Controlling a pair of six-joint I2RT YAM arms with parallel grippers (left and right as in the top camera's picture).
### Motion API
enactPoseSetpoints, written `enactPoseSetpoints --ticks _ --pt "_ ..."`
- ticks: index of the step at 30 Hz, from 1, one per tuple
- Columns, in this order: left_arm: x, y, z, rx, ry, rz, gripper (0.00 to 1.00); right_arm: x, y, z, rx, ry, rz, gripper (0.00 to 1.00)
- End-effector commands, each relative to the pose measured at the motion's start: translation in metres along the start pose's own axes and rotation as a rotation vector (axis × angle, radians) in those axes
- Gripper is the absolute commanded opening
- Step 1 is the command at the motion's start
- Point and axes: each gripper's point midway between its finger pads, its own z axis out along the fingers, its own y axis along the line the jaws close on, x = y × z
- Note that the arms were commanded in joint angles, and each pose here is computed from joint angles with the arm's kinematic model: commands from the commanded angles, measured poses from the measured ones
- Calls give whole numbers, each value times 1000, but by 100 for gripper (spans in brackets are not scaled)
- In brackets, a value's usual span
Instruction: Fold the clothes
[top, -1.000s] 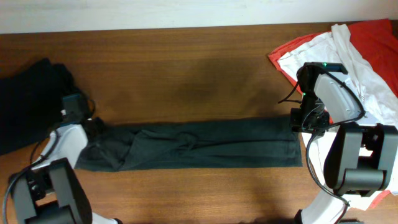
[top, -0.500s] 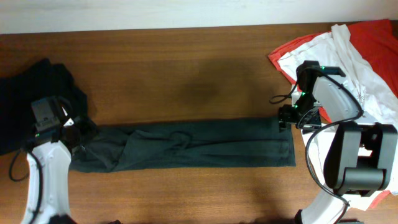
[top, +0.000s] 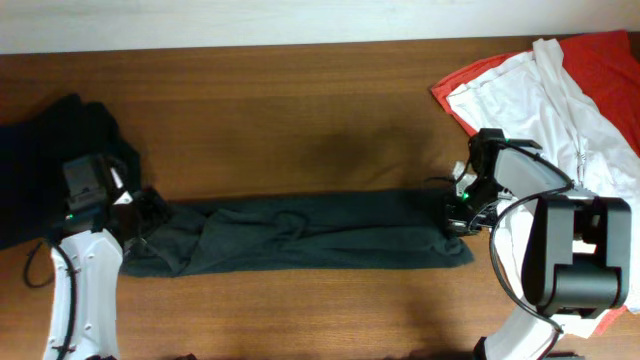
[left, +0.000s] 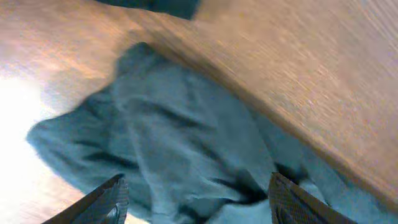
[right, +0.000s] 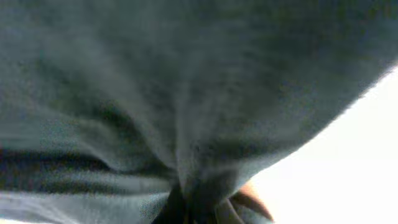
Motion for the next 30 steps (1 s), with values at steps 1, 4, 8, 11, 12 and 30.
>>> enactPoseSetpoints --ticks 1,4,8,11,12,30 --pt "6 -17 -2 5 6 98 72 -25 -40 -48 163 -74 175 4" --pt "13 -15 -2 -10 28 104 72 -36 -44 -97 179 -117 207 4" --pt "14 -15 -2 -10 34 104 72 -30 6 -101 206 -95 57 4" --pt "14 -15 -2 -9 35 103 72 -17 76 -87 238 -90 -131 4" --pt "14 -15 -2 -9 35 103 72 -11 95 -82 246 -94 -165 4" --pt "16 -14 -2 -11 41 104 72 49 244 -45 69 -124 -422 54"
